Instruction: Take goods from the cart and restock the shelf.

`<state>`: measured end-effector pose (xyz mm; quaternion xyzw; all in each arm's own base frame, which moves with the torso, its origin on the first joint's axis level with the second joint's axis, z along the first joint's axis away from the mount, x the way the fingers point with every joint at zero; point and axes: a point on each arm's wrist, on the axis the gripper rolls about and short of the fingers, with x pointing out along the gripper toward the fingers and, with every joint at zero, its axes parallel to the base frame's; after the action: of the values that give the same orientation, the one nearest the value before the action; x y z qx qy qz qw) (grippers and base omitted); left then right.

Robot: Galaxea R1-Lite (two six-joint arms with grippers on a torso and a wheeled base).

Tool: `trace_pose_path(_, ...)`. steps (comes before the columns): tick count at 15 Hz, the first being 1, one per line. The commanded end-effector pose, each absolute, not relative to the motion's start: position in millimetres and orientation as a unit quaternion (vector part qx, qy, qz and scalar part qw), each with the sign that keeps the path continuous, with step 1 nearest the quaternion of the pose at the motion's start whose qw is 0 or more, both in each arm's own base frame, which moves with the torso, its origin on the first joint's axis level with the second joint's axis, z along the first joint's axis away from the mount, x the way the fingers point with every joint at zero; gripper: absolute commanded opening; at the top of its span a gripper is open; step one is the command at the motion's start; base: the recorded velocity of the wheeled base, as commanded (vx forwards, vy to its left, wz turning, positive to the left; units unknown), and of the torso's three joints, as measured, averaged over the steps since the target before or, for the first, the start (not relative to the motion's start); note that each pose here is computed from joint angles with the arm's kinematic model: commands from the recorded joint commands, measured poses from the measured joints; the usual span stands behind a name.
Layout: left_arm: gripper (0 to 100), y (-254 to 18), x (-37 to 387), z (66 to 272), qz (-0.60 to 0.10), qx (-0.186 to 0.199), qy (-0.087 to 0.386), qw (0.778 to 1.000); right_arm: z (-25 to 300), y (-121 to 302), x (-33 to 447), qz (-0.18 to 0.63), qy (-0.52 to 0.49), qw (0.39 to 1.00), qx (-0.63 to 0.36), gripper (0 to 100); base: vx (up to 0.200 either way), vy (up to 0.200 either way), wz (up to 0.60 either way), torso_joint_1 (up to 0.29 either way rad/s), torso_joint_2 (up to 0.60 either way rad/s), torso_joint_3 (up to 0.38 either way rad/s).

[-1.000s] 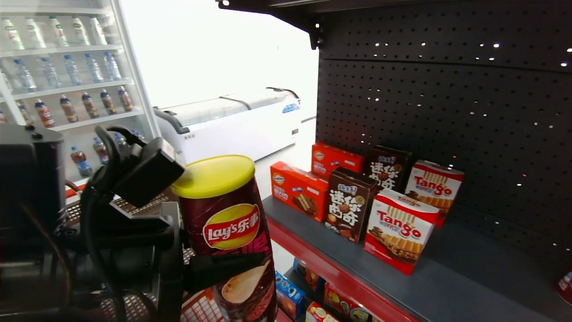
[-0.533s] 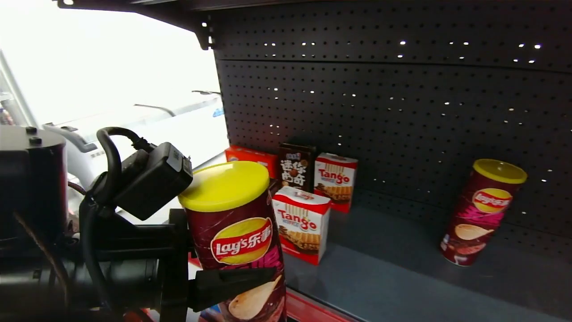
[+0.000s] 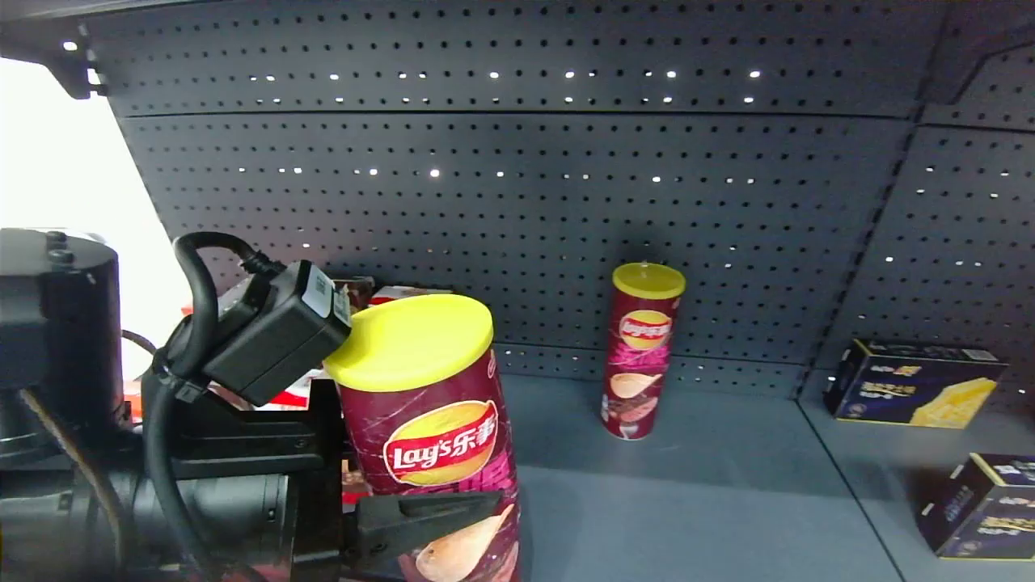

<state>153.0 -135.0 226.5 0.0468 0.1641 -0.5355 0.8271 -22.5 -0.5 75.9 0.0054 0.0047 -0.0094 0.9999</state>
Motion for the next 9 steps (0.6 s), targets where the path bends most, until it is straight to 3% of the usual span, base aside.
trace_pose_path(1, 0, -135.3, 153.4, 226.0, -0.535, 0.047, 0.165, 0.827, 75.9, -0.4, -22.5, -0.01, 0.005, 1.0, 0.005, 100, 0.0, 0.0, 0.0, 0.0, 0.0, 0.0)
trace_pose_path(9, 0, -134.3, 154.3, 226.0, -0.532, 0.047, 0.165, 0.829, 75.9, -0.5, -22.5, -0.009, 0.005, 1.0, 0.005, 100, 0.0, 0.0, 0.0, 0.0, 0.0, 0.0)
